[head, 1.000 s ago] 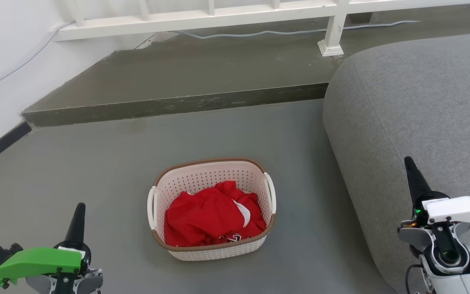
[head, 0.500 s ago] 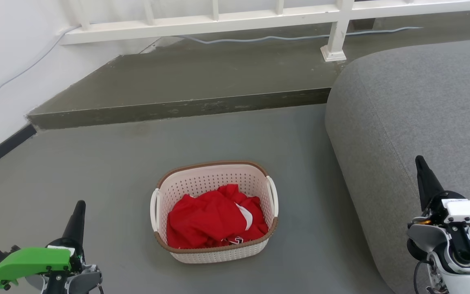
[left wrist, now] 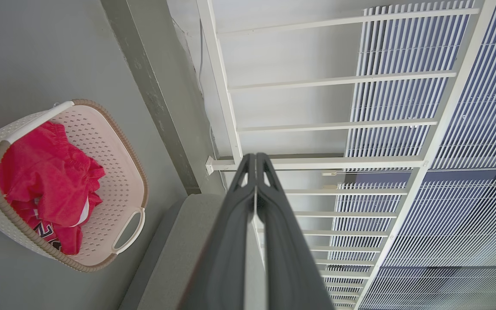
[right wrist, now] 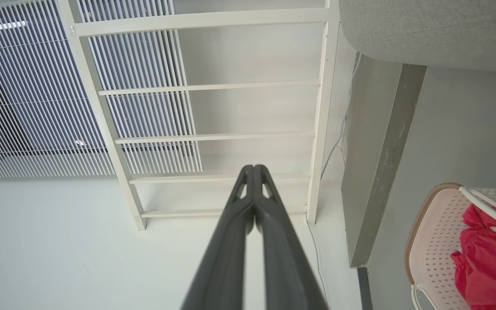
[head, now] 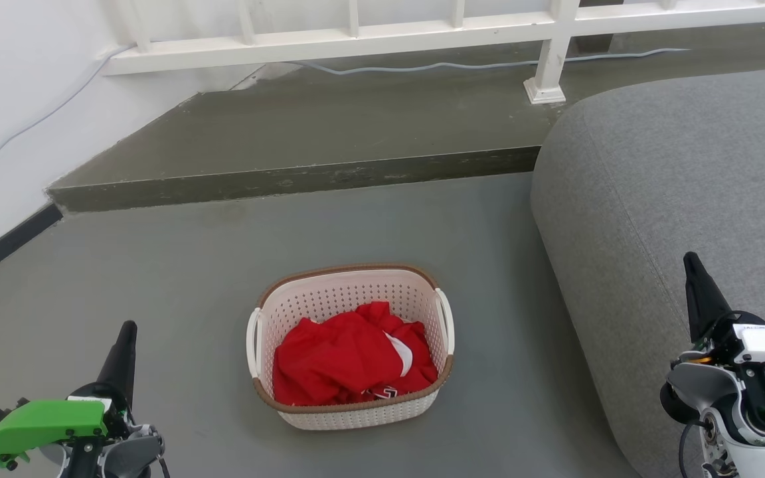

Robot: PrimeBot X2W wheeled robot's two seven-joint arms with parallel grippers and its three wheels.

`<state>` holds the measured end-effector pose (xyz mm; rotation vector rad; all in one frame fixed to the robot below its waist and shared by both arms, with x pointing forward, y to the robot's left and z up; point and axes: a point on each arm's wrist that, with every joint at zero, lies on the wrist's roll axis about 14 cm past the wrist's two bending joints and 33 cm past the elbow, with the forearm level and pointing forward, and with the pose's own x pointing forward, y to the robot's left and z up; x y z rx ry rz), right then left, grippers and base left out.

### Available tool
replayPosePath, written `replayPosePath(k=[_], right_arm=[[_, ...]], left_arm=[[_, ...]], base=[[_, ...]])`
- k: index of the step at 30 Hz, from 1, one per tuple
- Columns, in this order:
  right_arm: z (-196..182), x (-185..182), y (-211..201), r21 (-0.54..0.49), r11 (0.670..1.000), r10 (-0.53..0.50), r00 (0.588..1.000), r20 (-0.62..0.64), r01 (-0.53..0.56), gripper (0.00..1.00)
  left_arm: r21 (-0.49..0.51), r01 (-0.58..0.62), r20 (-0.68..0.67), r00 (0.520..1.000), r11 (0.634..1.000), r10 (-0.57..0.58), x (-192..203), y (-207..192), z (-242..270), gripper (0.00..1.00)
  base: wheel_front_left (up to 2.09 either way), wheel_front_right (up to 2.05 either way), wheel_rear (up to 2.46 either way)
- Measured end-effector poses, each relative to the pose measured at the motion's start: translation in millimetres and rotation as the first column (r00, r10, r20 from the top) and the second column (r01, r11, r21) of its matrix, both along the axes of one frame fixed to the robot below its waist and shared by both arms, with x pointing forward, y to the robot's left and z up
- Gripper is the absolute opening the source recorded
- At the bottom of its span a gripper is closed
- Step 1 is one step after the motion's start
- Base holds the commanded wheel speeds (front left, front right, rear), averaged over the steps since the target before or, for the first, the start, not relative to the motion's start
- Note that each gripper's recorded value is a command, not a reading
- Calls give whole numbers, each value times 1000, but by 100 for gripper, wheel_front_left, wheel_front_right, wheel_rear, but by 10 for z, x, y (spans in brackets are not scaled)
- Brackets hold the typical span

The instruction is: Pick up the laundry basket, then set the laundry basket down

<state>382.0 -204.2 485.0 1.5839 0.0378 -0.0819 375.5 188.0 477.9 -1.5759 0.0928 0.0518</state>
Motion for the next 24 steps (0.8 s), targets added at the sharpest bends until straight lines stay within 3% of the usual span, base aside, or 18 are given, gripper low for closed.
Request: replayPosePath(k=[24], right_arm=[[0,0,-3,1,1000,0,1000,0,0,0]], left_arm=[[0,0,0,1000,1000,0,0,0,1,0]], base=[[0,0,0]])
